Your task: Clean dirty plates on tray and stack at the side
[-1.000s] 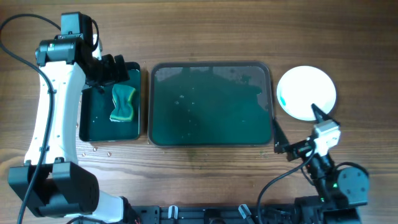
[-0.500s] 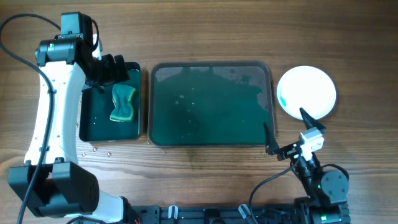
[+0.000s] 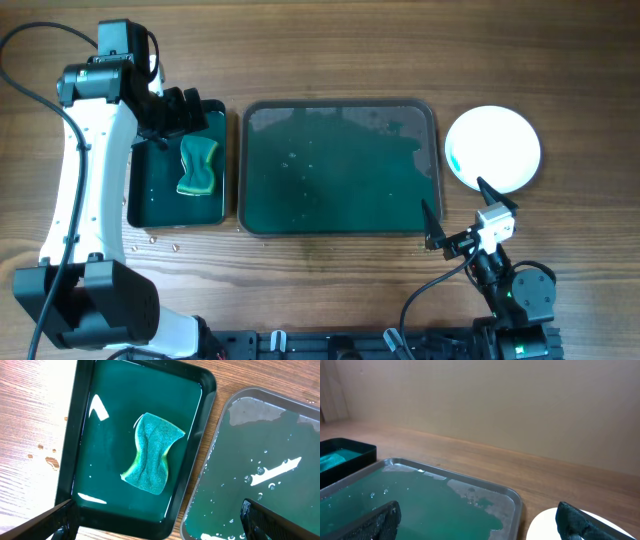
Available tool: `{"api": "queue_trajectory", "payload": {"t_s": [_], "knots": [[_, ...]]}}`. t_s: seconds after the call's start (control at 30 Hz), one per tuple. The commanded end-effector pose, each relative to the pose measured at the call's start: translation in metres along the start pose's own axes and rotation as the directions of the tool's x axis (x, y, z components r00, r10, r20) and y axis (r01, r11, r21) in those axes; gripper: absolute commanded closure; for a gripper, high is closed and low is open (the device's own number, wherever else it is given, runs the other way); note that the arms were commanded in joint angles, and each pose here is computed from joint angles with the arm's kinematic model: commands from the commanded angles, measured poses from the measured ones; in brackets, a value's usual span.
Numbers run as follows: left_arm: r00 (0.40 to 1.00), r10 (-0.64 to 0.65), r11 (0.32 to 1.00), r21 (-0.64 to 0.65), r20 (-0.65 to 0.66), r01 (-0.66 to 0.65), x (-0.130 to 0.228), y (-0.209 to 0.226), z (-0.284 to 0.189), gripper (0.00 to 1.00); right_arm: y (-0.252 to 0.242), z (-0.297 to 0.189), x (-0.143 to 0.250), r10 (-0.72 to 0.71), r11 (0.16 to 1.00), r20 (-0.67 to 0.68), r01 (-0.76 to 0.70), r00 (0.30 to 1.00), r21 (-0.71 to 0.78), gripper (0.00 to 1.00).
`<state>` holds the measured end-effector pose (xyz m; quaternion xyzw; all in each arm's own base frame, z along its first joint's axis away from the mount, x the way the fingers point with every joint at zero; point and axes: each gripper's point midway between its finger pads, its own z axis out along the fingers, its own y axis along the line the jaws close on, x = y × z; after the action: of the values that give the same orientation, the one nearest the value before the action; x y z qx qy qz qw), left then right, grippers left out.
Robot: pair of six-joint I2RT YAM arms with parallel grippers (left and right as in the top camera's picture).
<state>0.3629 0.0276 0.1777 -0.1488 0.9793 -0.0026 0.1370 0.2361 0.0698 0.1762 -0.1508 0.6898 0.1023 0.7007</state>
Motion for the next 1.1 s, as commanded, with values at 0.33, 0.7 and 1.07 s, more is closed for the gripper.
{"api": "queue_trajectory", "payload": {"t_s": [0.33,0.7,1.07], "knots": [[1.0,-0.015,1.0,0.008,-0.001,0.015,-0.001,-0.001,0.0,0.0,-0.001,-0.001,-0.003,-0.011,1.0,0.015,0.01,1.0,0.01,0.0],[0.999,-0.015,1.0,0.016,0.034,0.014,-0.002,-0.001,-0.013,0.0,-0.001,-0.001,-0.003,-0.011,1.0,0.015,0.01,1.0,0.01,0.0],[0.937,-0.035,0.995,0.096,0.349,0.002,0.01,0.004,-0.128,0.0,-0.001,-0.001,-0.003,-0.01,1.0,0.015,0.01,1.0,0.01,0.0]]}}
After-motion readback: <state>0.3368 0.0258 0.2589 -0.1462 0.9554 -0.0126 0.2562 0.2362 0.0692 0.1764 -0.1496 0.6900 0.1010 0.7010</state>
